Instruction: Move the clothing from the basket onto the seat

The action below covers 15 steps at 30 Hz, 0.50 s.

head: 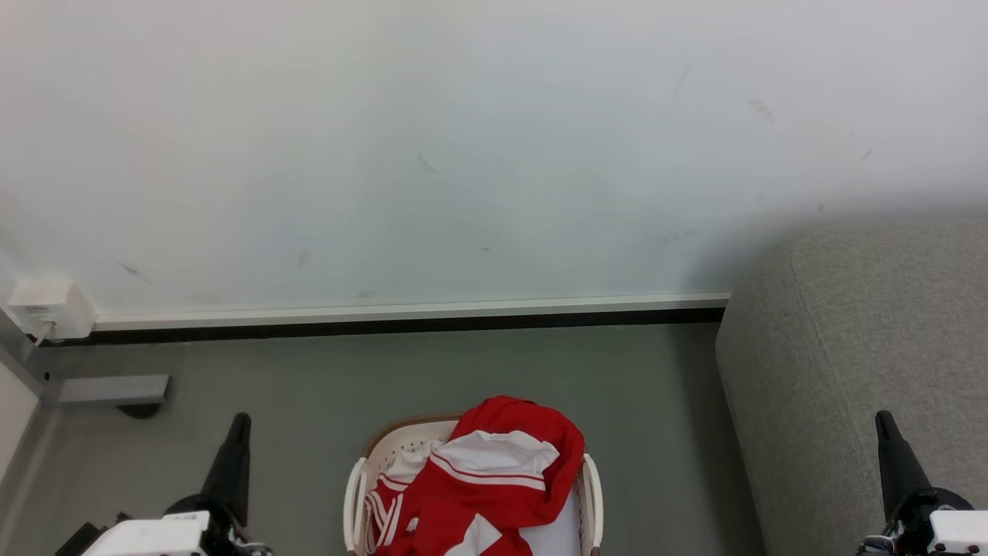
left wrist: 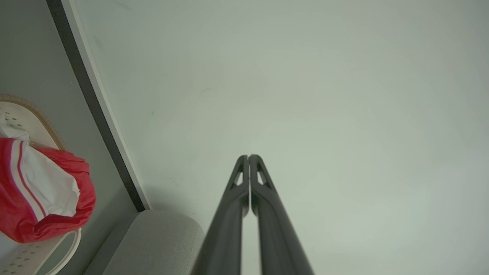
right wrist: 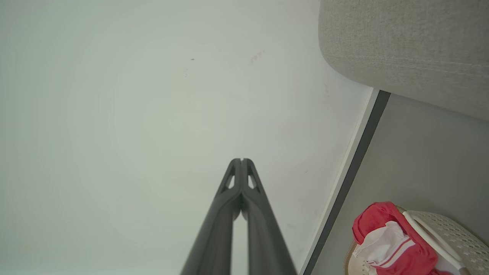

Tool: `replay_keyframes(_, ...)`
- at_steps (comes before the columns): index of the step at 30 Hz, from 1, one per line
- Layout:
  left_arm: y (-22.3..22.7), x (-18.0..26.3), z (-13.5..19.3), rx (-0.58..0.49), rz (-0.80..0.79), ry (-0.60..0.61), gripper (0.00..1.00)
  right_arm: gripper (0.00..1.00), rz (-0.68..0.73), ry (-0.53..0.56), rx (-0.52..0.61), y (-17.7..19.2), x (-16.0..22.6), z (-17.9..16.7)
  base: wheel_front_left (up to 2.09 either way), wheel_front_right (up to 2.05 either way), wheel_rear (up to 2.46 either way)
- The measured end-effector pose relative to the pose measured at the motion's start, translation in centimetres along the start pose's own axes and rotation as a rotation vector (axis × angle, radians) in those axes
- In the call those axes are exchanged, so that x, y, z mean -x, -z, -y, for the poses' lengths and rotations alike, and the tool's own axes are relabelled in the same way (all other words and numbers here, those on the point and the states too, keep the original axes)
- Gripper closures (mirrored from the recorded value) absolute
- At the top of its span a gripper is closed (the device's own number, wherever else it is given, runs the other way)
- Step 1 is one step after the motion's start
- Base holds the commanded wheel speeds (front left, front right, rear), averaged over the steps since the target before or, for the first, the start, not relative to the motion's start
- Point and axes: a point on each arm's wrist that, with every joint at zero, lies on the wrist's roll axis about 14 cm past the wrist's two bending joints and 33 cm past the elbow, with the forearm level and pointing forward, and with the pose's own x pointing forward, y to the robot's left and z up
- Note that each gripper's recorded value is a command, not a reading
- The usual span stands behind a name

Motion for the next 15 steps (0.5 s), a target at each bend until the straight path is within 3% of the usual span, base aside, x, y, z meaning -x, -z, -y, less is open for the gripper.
replay_keyframes(15,-0.02,0.00,0.00,0.000,0.001,0.000,1.00,1.00,0.000,0.000,0.000,0.00,0.00,0.00,0.00,0.00,0.00)
